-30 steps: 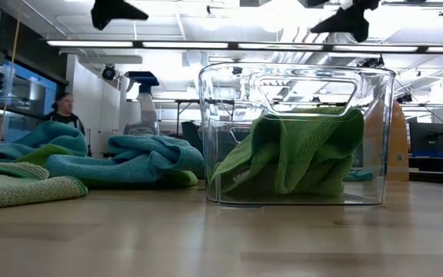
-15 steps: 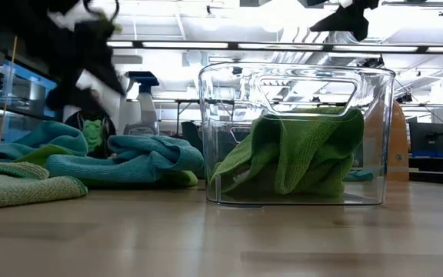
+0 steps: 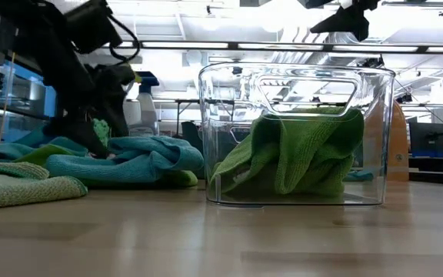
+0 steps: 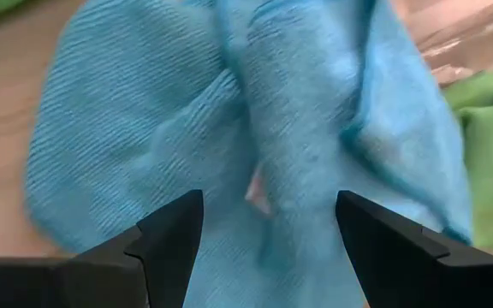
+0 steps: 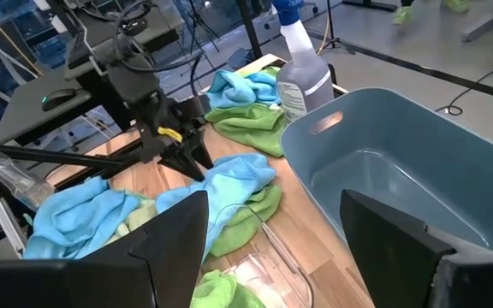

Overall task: Sort microfiber towel by color & place in baskets
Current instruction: Put the blue microfiber towel into the blue bin

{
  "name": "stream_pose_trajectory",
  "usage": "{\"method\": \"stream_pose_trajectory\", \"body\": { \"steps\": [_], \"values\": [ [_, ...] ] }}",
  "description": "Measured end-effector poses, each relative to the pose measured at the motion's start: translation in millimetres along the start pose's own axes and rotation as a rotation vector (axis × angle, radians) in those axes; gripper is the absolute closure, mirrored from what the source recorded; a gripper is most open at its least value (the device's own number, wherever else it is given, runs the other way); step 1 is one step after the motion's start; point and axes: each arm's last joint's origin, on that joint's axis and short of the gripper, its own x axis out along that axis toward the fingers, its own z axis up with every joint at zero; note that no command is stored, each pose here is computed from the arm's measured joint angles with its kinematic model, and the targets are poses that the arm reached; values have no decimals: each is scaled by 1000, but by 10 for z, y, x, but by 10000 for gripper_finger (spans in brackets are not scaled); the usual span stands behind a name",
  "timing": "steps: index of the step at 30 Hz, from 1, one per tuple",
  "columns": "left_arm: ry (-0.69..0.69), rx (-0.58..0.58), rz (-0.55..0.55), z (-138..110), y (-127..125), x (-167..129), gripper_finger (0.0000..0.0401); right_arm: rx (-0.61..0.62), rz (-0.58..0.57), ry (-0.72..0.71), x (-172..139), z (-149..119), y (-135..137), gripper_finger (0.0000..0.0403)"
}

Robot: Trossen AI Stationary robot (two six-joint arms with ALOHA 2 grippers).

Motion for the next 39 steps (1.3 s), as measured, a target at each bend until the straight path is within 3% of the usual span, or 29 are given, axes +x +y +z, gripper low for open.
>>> {"method": "stream_pose_trajectory", "body": {
  "steps": [6,10,13,18,23,29,35,39],
  "values": [
    [-49,12,-90,55,-106,104,146,0,0,0,0,0,0,142],
    [-35,17,-74,42,-102,167,168,0,-1,0,0,0,0,142],
    [-24,25,-68,18,-106,191,228,0,-2,-1,0,0,0,142],
    [-79,46,-163,76,-187,75,380,3,-2,-2,-1,2,0,142],
    [-190,132,-342,241,-402,-333,396,1,-2,-2,-1,2,0,142],
    [-418,396,-560,411,-680,-1071,400,9,19,-44,-2,45,20,142],
    [-609,522,-651,598,-920,-1651,400,5,84,-188,-22,188,82,142],
    [-676,637,-684,677,-1121,-1845,400,32,156,-294,-55,298,132,142]
  ]
}}
